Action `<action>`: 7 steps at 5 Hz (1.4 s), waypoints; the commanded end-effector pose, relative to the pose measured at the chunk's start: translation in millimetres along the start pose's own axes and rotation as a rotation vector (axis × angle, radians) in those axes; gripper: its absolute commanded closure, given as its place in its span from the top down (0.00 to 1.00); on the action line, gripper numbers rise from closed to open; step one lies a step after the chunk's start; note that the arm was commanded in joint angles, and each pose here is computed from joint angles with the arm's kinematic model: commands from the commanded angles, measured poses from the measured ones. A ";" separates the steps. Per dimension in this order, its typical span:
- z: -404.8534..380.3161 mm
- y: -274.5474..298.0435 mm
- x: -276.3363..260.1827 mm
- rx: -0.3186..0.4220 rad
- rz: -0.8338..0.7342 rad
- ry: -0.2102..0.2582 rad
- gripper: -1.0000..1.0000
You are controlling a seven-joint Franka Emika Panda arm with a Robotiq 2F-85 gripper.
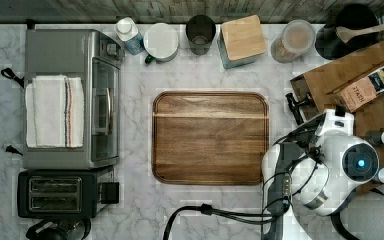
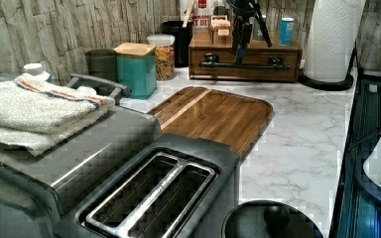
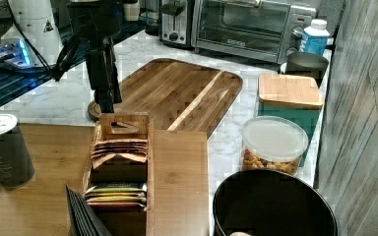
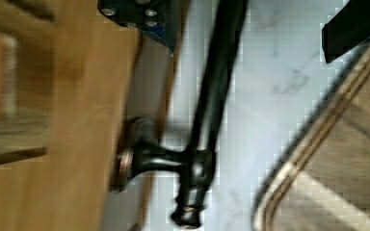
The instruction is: Open the drawer.
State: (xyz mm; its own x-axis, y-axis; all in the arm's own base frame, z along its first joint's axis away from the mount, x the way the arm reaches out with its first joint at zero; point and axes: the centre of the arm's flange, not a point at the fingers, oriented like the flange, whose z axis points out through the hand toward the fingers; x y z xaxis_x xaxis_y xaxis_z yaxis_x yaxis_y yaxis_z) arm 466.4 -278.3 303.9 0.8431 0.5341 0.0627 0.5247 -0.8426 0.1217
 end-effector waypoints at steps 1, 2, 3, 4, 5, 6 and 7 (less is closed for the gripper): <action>-15.9 -0.1 -30.5 -0.106 0.124 0.066 1.00; -12.9 4.2 -32.7 -0.065 0.124 0.024 1.00; -1.5 0.4 -37.9 -0.064 0.139 0.035 1.00; 9.0 -6.2 -41.4 -0.089 0.151 0.050 1.00; 18.4 -10.2 -36.2 -0.087 0.172 0.053 1.00; 30.1 -15.7 -27.6 -0.061 0.192 0.061 1.00; 38.0 -24.3 -21.1 -0.081 0.212 0.082 1.00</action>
State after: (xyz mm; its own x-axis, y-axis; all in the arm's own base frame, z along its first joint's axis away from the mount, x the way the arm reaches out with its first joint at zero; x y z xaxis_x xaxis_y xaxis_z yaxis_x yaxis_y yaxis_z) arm 446.2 -280.5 280.5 0.8960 0.4164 0.1546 0.3866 -0.9024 0.1901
